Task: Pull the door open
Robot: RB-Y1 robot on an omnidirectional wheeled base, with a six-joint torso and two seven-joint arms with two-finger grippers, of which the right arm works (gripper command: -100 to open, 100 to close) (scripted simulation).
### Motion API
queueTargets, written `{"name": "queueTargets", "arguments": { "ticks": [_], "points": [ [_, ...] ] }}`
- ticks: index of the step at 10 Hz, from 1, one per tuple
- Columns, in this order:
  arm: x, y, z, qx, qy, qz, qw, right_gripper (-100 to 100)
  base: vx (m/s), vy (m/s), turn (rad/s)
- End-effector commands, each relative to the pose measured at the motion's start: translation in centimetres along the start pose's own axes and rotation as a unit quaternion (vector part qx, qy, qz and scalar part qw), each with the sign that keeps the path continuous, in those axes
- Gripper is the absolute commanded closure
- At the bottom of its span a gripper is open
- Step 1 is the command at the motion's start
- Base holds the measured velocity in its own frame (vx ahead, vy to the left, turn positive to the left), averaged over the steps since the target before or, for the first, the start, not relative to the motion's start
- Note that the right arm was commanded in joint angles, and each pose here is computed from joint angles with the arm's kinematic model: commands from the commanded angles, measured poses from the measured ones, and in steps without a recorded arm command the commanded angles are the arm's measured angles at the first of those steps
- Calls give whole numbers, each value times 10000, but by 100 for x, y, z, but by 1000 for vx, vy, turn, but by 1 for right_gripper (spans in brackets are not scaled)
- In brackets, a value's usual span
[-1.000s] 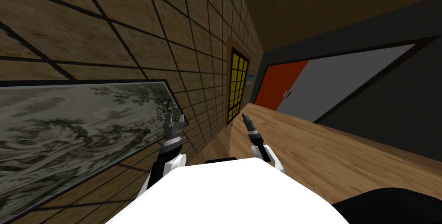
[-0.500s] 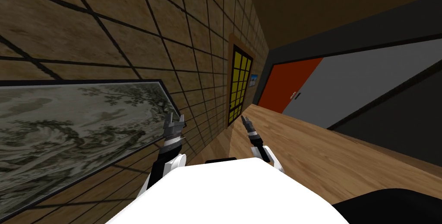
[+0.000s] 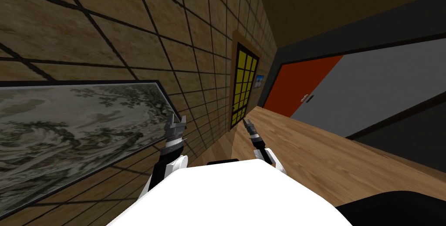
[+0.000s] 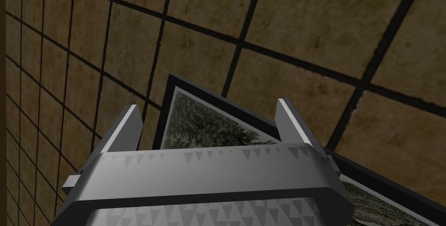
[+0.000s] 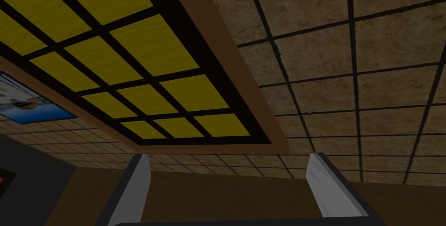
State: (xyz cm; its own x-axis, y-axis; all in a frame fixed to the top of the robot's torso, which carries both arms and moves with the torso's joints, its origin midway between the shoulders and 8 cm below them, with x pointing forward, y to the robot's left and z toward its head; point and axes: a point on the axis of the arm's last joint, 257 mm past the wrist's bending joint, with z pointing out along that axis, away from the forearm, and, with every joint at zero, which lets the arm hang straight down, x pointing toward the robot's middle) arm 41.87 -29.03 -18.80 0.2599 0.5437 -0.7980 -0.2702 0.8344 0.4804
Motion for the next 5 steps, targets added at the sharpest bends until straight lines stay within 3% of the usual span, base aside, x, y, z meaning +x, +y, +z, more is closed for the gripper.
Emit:
{"name": "queueTargets", "arguments": {
  "ticks": [1,5],
  "points": [
    [74,-54,-28,23,76,-145,9999,-100,80,-85,92],
    [250,-182,-117,72,269,-476,9985,-100,76,-74,94]
  ]
}}
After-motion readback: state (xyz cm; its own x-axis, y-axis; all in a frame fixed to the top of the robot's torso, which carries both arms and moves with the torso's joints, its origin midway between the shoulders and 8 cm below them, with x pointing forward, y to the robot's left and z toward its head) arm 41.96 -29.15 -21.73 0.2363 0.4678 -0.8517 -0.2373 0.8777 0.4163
